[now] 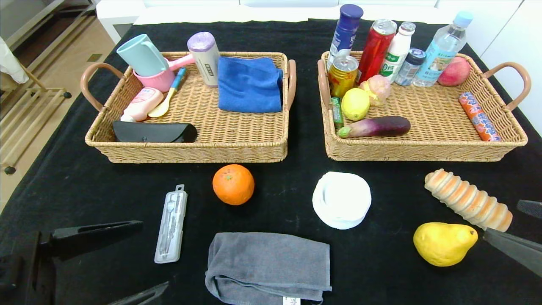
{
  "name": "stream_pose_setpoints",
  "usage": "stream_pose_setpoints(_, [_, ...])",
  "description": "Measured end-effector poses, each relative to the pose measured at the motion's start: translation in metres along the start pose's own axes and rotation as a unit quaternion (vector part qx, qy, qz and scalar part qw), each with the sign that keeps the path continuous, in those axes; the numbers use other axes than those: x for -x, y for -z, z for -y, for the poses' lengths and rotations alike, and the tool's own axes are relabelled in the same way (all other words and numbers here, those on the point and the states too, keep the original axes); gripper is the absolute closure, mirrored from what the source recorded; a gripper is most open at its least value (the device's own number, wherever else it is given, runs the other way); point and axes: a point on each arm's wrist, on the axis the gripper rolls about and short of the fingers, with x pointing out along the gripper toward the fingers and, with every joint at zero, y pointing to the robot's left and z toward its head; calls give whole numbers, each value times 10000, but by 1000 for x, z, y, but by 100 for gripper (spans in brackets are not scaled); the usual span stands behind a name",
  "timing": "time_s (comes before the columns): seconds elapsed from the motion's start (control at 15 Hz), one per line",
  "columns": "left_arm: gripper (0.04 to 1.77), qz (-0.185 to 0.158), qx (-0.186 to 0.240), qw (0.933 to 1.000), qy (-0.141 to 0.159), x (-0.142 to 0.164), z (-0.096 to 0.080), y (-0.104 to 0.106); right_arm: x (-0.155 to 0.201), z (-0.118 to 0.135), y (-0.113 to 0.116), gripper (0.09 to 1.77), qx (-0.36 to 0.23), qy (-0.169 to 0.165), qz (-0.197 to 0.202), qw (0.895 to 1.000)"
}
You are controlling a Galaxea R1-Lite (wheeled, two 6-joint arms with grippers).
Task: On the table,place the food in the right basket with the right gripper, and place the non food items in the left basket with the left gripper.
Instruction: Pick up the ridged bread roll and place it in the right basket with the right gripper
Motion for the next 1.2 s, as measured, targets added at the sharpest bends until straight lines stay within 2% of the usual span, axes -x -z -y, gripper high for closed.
stream_pose_setpoints(0.2, [9,18,-21,10000,5,0,0,-1,1,1,-5,15,-13,340,-121,9993])
stream_pose_setpoints(0.4, [9,48,-35,10000,6,1,0,-3,-4,4,-9,15,-32,880,-577,9944])
stream_pose_setpoints(0.6, [9,35,-32,10000,11,0,0,-3,-14,7,-22,15,-13,1297,-884,9876])
stream_pose_setpoints(0.87, [9,17,-17,10000,9,0,0,-1,-30,11,-39,15,-7,1536,-1476,9770])
stream_pose_setpoints(1.2, [9,13,-19,10000,9,0,0,-1,-66,35,-47,15,-140,2074,-1828,9609])
